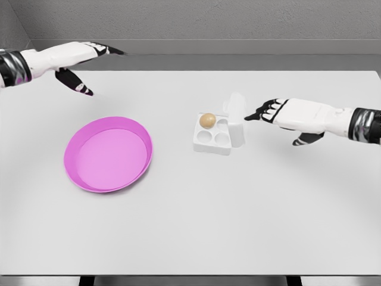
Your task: Pack egg into the box and close the box lid
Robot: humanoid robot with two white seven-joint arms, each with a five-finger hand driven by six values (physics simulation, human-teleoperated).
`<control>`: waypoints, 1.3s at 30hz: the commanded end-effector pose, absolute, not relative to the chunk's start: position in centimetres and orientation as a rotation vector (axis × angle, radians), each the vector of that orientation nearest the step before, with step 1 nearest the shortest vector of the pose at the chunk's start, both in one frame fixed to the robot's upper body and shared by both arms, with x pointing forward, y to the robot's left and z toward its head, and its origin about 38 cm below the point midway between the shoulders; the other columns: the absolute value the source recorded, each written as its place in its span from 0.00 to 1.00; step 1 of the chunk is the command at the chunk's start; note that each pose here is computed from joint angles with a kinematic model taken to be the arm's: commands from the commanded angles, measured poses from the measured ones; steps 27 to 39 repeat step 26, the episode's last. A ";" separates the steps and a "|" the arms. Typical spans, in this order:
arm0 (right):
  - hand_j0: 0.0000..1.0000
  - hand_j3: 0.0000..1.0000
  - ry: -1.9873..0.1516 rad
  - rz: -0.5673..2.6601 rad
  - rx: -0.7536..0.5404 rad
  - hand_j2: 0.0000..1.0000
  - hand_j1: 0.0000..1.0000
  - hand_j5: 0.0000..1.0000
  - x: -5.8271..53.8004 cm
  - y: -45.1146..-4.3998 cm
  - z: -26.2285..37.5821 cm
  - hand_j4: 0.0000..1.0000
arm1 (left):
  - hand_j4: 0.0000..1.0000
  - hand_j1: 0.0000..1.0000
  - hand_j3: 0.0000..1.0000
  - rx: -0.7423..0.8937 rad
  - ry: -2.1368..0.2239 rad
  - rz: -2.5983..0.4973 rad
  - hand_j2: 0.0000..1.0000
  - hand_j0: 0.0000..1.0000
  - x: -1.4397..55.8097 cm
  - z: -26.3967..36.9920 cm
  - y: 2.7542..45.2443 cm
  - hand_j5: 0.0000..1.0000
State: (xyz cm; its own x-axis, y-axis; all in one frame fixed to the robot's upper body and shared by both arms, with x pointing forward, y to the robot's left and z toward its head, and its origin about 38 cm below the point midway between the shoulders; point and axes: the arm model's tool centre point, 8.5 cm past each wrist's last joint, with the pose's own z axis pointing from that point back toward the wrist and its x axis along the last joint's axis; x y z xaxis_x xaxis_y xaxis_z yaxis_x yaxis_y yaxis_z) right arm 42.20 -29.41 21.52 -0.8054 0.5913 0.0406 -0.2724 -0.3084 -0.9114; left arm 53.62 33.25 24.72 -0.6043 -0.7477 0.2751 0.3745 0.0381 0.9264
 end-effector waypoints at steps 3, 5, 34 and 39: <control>1.00 1.00 -1.454 2.173 -0.375 1.00 1.00 1.00 41.7 -27.1 21.4 1.00 | 1.00 1.00 1.00 0.404 -1.440 -1.535 1.00 1.00 53.9 23.6 37.3 1.00; 1.00 1.00 -1.476 2.190 -0.354 1.00 1.00 1.00 41.8 -25.8 21.4 1.00 | 1.00 1.00 1.00 0.403 -1.441 -1.536 1.00 1.00 54.0 23.6 37.2 1.00; 1.00 1.00 -1.610 1.829 -0.516 1.00 1.00 1.00 45.3 -32.4 26.0 1.00 | 1.00 1.00 1.00 0.417 -1.416 -1.456 1.00 1.00 53.8 22.7 39.5 1.00; 1.00 1.00 -1.610 1.829 -0.516 1.00 1.00 1.00 45.3 -32.4 26.0 1.00 | 1.00 1.00 1.00 0.417 -1.416 -1.456 1.00 1.00 53.8 22.7 39.5 1.00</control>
